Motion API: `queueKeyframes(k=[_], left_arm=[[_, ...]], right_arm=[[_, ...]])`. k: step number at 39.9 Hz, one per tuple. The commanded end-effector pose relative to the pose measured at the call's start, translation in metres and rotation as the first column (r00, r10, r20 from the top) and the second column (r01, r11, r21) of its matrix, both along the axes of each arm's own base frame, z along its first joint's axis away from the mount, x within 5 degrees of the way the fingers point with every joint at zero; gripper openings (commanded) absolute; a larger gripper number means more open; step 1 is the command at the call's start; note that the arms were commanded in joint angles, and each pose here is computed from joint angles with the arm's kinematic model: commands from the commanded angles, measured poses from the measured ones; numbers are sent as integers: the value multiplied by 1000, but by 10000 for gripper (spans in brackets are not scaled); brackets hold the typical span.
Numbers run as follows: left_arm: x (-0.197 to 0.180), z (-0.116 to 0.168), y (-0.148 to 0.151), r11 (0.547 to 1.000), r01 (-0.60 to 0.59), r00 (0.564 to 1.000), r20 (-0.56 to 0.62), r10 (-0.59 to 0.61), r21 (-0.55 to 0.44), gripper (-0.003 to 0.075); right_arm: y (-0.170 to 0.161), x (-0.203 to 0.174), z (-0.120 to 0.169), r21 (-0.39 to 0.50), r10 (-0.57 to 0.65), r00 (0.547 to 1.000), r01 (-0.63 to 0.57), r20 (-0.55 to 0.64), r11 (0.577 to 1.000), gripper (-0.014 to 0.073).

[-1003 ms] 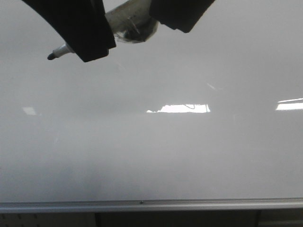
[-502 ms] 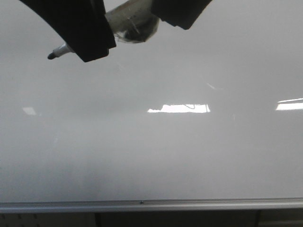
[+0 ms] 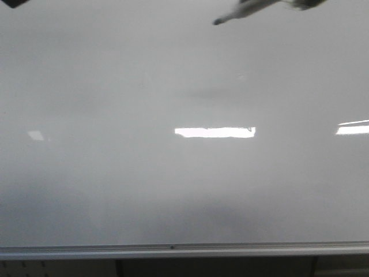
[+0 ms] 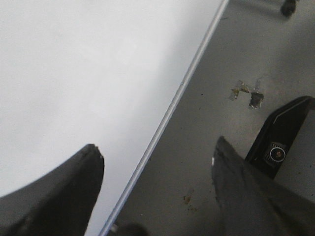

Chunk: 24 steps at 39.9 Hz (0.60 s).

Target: Write number 0 on whiteboard

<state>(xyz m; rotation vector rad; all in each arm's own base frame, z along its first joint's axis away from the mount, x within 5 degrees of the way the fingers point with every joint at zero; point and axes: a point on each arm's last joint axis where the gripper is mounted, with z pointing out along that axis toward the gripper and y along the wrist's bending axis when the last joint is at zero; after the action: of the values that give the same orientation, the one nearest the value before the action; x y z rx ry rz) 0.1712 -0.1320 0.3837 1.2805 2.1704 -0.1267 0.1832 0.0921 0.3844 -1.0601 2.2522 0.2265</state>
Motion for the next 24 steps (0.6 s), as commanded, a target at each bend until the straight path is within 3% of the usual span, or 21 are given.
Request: queueKeyframes(k=[1, 3, 9, 12, 18, 24], left_arm=[[-4, 13, 25, 978, -162, 984, 52, 170, -134, 462], [-6, 13, 37, 955, -240, 967, 49, 251, -173, 462], [-11, 12, 64, 891, -379, 912, 64, 406, -248, 462], [-13, 13, 70, 877, -401, 898, 78, 433, -264, 462], [-11, 13, 71, 873, -408, 893, 82, 442, -269, 462], [-8, 11, 70, 873, -409, 893, 80, 443, -264, 462]], right_arm=[[-29, -3, 8, 86, -197, 977, 190, 76, 978, -54], [-43, -4, 4, 117, -297, 950, 285, 94, 951, -54], [-83, -8, -10, 257, -581, 792, 531, 189, 807, -54], [-93, -7, -21, 318, -648, 721, 571, 245, 757, -54], [-99, 2, -50, 424, -718, 634, 588, 287, 689, -54], [-103, 9, -61, 476, -755, 576, 592, 314, 650, -54]])
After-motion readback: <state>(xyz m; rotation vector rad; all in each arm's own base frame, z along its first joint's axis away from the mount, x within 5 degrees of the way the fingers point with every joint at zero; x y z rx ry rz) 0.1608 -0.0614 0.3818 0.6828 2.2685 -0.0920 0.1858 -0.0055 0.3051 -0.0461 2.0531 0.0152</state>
